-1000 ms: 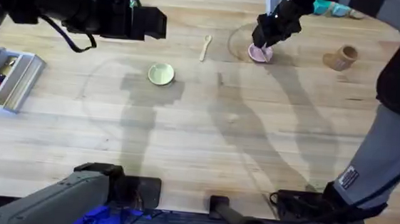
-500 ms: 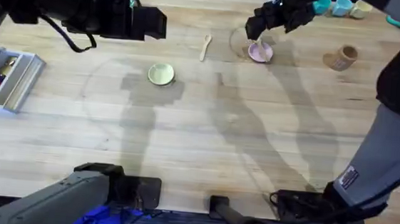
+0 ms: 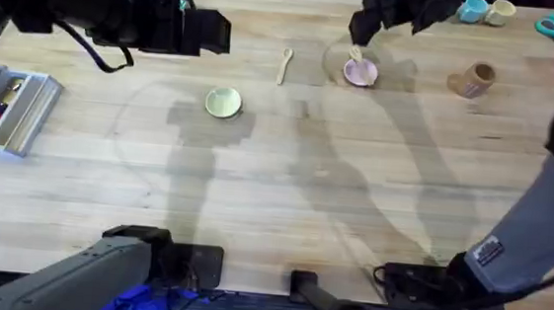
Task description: Pick up a utensil and set it on the pink plate, then put the other utensil in the container.
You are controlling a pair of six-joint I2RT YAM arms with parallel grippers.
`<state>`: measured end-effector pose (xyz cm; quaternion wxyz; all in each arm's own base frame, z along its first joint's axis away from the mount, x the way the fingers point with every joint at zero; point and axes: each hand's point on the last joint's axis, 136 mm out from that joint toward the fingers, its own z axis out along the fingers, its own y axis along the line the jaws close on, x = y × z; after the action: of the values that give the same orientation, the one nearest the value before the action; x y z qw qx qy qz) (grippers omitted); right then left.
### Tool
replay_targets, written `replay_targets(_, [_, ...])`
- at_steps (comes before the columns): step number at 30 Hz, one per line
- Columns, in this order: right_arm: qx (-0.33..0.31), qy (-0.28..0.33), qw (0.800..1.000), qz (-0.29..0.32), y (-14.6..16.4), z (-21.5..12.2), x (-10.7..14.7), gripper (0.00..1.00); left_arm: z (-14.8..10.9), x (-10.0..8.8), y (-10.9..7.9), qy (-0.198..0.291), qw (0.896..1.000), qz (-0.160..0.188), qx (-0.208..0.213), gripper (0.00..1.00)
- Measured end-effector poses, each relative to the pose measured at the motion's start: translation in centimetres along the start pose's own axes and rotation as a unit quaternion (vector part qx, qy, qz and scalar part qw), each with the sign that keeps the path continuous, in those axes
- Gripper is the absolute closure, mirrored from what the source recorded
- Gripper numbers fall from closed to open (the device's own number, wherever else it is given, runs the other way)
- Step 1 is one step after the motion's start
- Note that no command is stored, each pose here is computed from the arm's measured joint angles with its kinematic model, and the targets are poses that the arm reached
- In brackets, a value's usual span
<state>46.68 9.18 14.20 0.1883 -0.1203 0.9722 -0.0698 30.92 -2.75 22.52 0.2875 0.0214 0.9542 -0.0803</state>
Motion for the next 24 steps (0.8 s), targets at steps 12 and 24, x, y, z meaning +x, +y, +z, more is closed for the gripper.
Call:
replay_targets(12, [-0.065,-0.065,0.994,0.06,-4.0,-9.2,0.6,0.004,0.0,0.0,0.0,0.0,1.0,0.0,0.0,0.007])
replay_targets(24, [-0.045,-0.064,0.987,0.14,-11.1,-14.0,5.1,0.004,0.0,-0.6,0.0,-0.012,1.0,0.002,0.0,0.007])
